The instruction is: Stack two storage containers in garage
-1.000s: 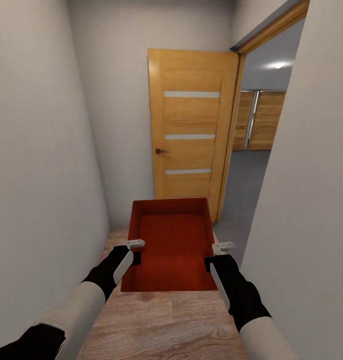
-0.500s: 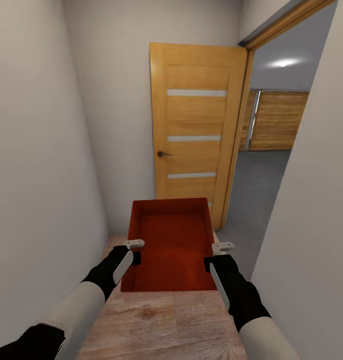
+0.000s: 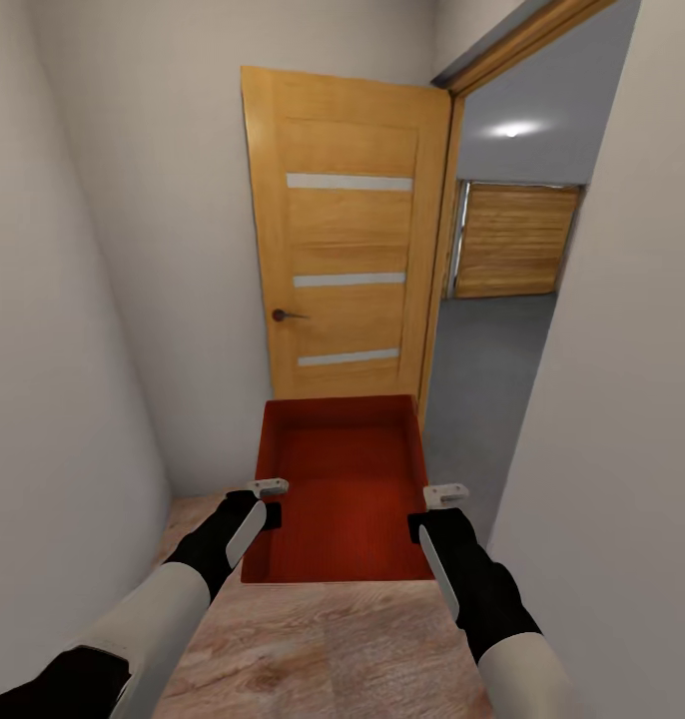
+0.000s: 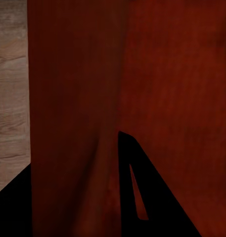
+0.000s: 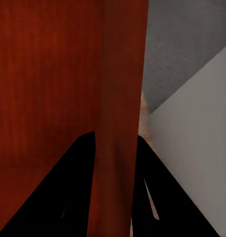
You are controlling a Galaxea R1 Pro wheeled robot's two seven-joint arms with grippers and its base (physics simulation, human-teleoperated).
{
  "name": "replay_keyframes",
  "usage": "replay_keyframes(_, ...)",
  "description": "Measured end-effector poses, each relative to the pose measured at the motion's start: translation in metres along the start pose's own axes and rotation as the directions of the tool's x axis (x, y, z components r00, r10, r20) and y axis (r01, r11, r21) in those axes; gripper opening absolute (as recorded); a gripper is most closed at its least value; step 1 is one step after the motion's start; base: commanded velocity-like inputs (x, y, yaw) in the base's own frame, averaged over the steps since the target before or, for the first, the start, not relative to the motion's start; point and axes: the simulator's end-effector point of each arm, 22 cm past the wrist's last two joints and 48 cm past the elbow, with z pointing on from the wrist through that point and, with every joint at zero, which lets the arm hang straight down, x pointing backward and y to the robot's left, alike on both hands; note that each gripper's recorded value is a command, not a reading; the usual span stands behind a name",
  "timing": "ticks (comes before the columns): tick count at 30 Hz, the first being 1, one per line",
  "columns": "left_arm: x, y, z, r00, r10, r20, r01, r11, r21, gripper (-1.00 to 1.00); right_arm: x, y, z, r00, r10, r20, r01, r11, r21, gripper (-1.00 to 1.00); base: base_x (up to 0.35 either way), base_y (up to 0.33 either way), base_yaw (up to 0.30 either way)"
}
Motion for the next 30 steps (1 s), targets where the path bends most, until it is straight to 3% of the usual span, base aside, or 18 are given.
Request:
replay_keyframes(9,0.0001,-0.0002,0.0001,1.000,0.000,0.000,0.000,1.000,0.000,-1.00,0.0000,-0.0002,0.0001,1.000,0.000,0.000,0.000,1.000,0.000,-1.00,0.336,0.104,-0.282)
replay_keyframes(22,0.0002,0.0000,0.0001,1.000,0.000,0.000,0.000,1.000,0.000,-1.00,0.0000,0.0000,0.0000,1.000,0.000,0.000,0.000,1.000,0.000,-1.00,0.338,0.013,-0.043)
replay_keyframes(30,0.0000,-0.0002,0.0000,1.000,0.000,0.000,0.000,1.000,0.000,-1.00,0.0000,-0.0002,0.0001,1.000,0.000,0.000,0.000,1.000,0.000,-1.00,0.338,0.094,-0.255)
